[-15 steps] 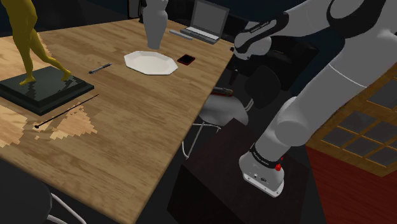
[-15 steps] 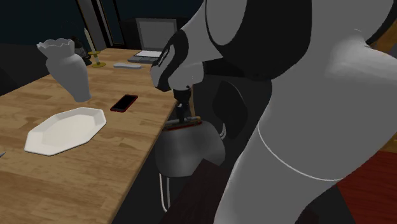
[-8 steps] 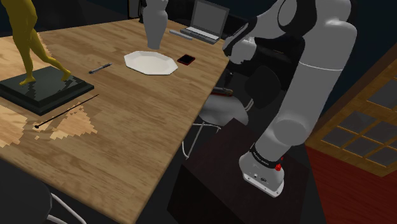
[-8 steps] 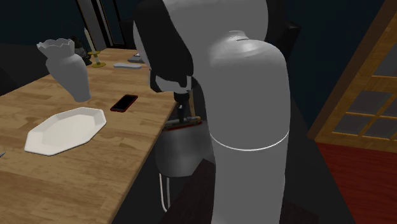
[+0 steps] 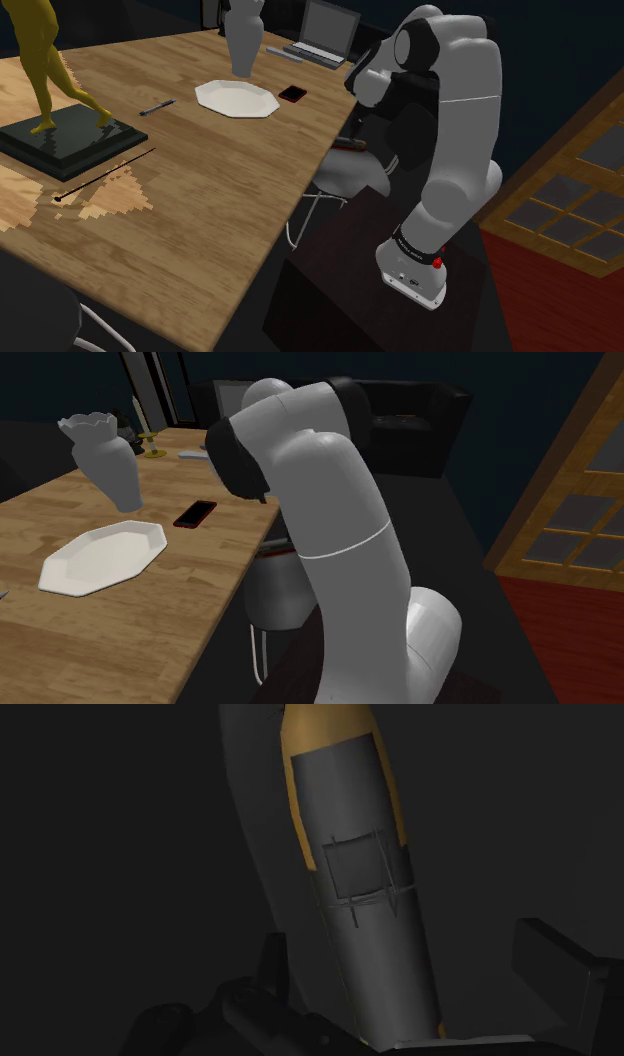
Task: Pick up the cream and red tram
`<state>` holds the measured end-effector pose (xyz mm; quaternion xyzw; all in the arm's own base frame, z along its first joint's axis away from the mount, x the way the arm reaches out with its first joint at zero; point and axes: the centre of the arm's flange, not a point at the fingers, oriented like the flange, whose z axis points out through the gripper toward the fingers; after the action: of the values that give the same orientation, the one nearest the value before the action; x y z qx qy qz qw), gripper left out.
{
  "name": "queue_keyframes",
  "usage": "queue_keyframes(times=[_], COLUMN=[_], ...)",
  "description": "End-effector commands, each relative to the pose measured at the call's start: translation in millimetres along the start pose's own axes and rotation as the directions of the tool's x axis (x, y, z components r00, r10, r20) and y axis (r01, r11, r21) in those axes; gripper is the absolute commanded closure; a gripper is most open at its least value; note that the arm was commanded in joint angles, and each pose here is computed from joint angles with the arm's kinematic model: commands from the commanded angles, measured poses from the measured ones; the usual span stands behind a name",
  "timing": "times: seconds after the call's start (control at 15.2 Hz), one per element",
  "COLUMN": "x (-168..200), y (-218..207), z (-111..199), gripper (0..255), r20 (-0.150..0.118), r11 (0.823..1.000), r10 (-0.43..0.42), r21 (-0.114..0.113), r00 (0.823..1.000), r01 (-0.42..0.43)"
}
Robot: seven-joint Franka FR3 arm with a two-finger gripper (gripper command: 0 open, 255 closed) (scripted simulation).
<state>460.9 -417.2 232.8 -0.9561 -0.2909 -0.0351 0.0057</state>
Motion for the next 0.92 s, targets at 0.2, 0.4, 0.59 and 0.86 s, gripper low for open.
queue_keyframes(times=[0.2,0.4,0.59,0.86], x=[22,21,27,32], y=[1,1,-1,4], z=[35,53,47,40], gripper=[0,0,255,255], r20=[-0.009,-0.009,-0.008,-0.007], r11=[0.999,0.999,0.999,0.999], r10=[-0.050,-0.050,-0.050,-0.049], r21=[0.006,0.006,0.006,0.006], r00=[0.999,0.999,0.999,0.999], r01=[0.050,0.050,0.050,0.049])
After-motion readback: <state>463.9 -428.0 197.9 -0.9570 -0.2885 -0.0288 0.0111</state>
